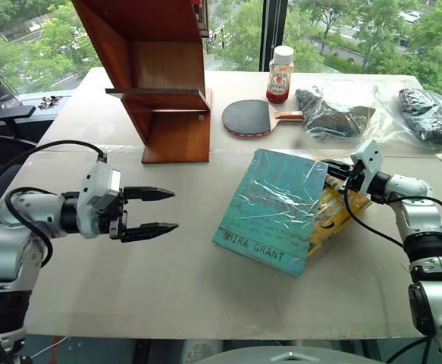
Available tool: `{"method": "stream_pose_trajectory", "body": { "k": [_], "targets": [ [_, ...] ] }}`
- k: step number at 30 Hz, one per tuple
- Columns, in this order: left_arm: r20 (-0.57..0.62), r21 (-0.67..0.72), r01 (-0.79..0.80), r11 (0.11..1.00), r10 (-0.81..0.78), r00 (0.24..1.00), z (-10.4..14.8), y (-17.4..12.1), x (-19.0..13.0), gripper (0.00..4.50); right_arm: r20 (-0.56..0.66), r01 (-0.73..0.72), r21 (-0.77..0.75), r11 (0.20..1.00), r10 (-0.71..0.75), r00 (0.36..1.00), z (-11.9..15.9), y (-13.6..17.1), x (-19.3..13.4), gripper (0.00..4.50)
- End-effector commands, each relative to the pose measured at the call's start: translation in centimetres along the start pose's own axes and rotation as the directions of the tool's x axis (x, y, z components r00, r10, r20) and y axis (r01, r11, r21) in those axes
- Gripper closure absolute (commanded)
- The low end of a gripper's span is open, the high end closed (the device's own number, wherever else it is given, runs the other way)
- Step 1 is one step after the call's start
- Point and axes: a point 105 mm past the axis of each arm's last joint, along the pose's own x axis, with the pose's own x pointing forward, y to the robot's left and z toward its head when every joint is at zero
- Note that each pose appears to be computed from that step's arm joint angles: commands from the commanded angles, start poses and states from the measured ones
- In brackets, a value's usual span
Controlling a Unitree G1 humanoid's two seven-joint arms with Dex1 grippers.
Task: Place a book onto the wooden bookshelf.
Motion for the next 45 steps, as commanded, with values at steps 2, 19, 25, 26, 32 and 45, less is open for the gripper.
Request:
{"method": "stream_pose_trajectory", "body": {
  "k": [2, 19, 25, 26, 32, 45],
  "targets": [
    [-0.012, 0.029, -0.013, 0.999, 0.013, 1.0, 0.1, 0.2, -0.6, 0.84, 0.015, 0.0, -0.036, 0.999, 0.001, 1.0, 0.3, 0.2, -0.5, 4.45],
    [-0.049, -0.539, 0.032, 0.842, -0.07, 0.996, -3.9, -0.1, 5.6, 0.0, 0.028, -0.179, 0.105, 0.978, 0.177, 0.984, 7.4, 7.2, -14.8, 0.07],
    [-0.108, -0.767, -0.013, 0.641, -0.109, 0.988, -5.7, 0.5, 8.7, 0.0, 0.004, -0.167, 0.13, 0.977, 0.168, 0.986, 7.5, 10.1, -17.3, 0.07],
    [-0.101, -0.793, 0.004, 0.609, -0.138, 0.985, -5.7, 0.3, 9.5, 0.0, 0.005, -0.178, 0.135, 0.975, 0.179, 0.984, 7.7, 10.8, -17.4, 0.07],
    [-0.017, -0.847, 0.126, 0.516, -0.264, 0.964, -4.3, -0.4, 13.2, 0.0, 0.003, -0.194, 0.133, 0.972, 0.195, 0.981, 8.0, 12.7, -17.8, 0.07],
    [0.277, -0.837, 0.367, 0.407, -0.262, 0.924, 1.8, 0.4, 12.7, 3.93, 0.003, -0.167, 0.108, 0.98, 0.168, 0.986, 8.0, 12.4, -17.3, 0.0]
  ]
}}
